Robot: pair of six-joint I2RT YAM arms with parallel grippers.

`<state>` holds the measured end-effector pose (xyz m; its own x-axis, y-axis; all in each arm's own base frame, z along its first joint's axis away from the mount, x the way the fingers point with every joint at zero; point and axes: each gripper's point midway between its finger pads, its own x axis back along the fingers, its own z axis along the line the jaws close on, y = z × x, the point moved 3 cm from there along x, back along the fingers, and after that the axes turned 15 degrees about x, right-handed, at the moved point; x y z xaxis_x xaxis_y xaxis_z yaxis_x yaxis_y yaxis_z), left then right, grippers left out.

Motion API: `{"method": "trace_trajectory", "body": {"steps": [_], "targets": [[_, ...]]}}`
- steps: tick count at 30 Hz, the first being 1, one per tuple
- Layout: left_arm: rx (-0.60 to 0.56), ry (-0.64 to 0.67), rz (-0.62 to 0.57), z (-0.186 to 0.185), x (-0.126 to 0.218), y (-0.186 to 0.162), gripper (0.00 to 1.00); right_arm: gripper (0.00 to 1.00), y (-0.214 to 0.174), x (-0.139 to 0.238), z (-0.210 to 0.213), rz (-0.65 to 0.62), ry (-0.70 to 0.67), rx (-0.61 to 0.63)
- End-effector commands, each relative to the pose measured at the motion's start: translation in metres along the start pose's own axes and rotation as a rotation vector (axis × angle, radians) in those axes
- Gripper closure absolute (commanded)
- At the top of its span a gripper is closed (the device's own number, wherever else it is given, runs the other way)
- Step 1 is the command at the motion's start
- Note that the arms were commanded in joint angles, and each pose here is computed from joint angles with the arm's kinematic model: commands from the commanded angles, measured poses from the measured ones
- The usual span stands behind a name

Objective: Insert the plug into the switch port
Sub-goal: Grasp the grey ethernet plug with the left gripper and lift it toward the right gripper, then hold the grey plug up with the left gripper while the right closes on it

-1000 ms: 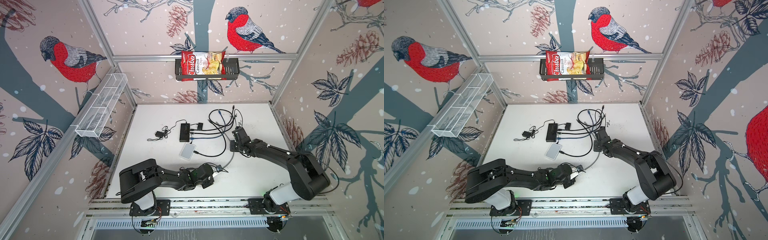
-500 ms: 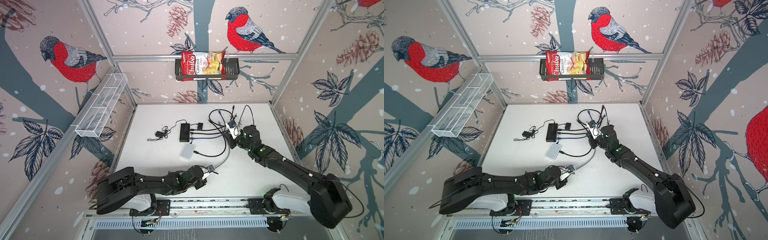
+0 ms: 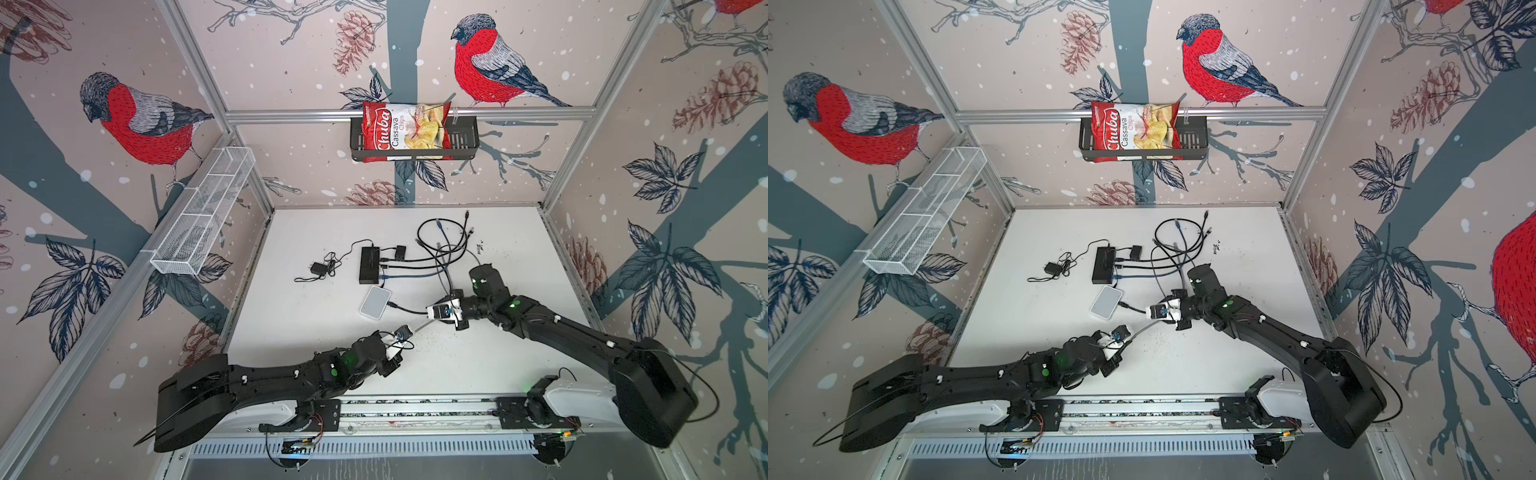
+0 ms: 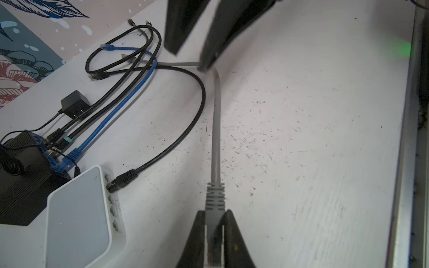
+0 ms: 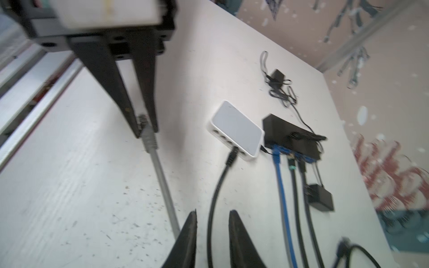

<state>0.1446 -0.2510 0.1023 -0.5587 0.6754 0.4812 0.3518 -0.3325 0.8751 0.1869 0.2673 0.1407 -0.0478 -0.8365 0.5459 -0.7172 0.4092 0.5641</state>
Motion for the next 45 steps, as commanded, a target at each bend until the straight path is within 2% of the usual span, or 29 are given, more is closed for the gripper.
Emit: {"method": "trace_trajectory", "body": {"steps": [1,19,28,40,44,45], "targets": [[0.013,0.004,-0.054,0.000,0.001,0.013,0.87,0.75,0.009,-0.011,0.019,-0.049,0.086,0.055],[0.008,-0.017,-0.037,-0.004,-0.004,0.013,0.86,0.75,0.012,-0.039,0.019,-0.103,0.102,0.105],[0.018,-0.027,-0.067,-0.005,-0.002,0.017,0.87,0.81,0.015,-0.047,0.021,-0.130,0.110,0.107],[0.041,-0.025,-0.080,-0.002,0.004,0.015,0.86,0.78,-0.001,-0.035,0.017,-0.102,0.051,0.074],[0.038,-0.029,-0.085,-0.003,0.003,0.015,0.86,0.80,0.002,-0.032,0.014,-0.119,0.040,0.081],[0.038,-0.029,-0.087,-0.003,0.003,0.015,0.86,0.83,0.004,-0.031,0.014,-0.128,0.040,0.080]]}}
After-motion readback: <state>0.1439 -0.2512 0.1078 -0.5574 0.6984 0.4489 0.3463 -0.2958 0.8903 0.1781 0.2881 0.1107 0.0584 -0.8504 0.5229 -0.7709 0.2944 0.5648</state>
